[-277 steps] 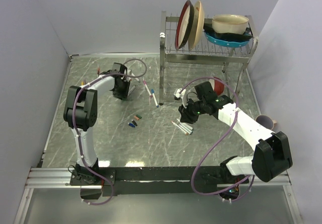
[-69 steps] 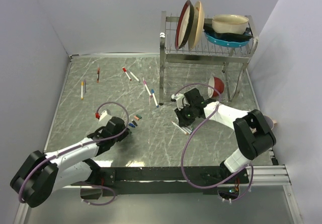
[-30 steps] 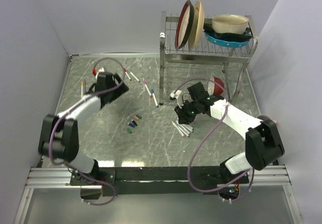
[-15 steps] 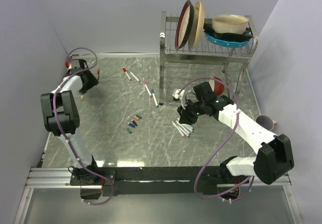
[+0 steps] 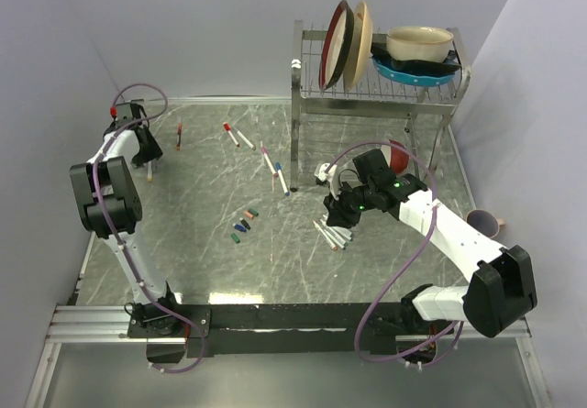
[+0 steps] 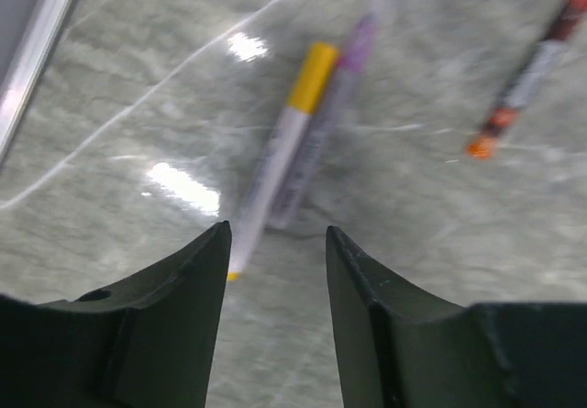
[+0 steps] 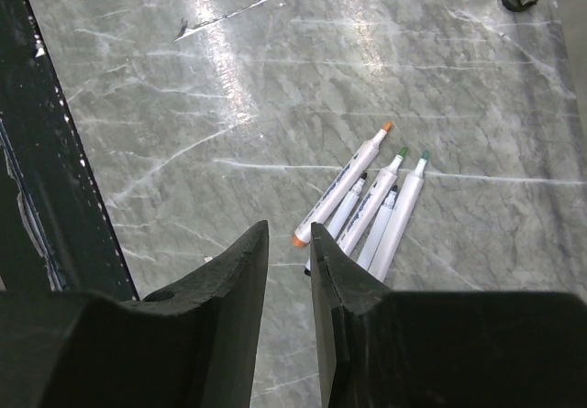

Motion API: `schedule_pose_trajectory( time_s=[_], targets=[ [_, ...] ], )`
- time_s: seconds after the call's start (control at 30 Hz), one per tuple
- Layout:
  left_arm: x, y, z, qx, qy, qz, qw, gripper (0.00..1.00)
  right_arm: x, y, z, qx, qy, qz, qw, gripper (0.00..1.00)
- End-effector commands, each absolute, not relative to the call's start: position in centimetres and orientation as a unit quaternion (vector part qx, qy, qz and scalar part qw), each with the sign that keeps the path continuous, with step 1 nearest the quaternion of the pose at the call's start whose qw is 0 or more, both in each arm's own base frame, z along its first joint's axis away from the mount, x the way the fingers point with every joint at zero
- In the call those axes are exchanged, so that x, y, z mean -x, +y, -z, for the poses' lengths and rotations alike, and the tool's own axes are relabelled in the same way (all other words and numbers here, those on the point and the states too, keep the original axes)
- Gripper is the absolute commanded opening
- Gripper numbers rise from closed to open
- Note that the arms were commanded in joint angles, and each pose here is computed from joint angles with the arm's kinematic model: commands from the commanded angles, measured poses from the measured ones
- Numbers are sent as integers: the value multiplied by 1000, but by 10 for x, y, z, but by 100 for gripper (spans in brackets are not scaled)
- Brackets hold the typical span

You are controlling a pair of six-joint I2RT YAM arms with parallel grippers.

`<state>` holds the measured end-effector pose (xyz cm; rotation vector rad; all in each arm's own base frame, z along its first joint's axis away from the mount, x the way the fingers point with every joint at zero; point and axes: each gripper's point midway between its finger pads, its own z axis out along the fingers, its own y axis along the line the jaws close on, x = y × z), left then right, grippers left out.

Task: Open the pen caps

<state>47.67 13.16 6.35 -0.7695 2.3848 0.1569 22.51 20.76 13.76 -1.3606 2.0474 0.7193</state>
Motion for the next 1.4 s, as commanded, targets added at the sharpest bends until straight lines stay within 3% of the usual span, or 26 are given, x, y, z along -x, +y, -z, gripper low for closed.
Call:
schedule_pose_trajectory(
  time_s=[0.0,0.67,0.9,1.0,1.13,1.37],
  targets=[
    [-470,149,-67,267,913,-72,302,50,-232,213,-155,517,751,-272,308,33],
    [-454,146,-28,224,944,-48,239,38,-234,214,-145,517,758,-270,293,33],
    [-439,150,-12,238,946,-69,207,25,-234,214,-147,517,757,-271,295,33],
    [-433,150,-12,247,944,-71,206,15,-233,214,-148,518,755,-272,296,33],
    [-431,155,-28,266,935,-69,226,1,-232,214,-150,519,753,-274,297,33],
    [-443,143,-127,285,888,-16,361,1,-228,215,-156,526,743,-280,305,33]
  ],
)
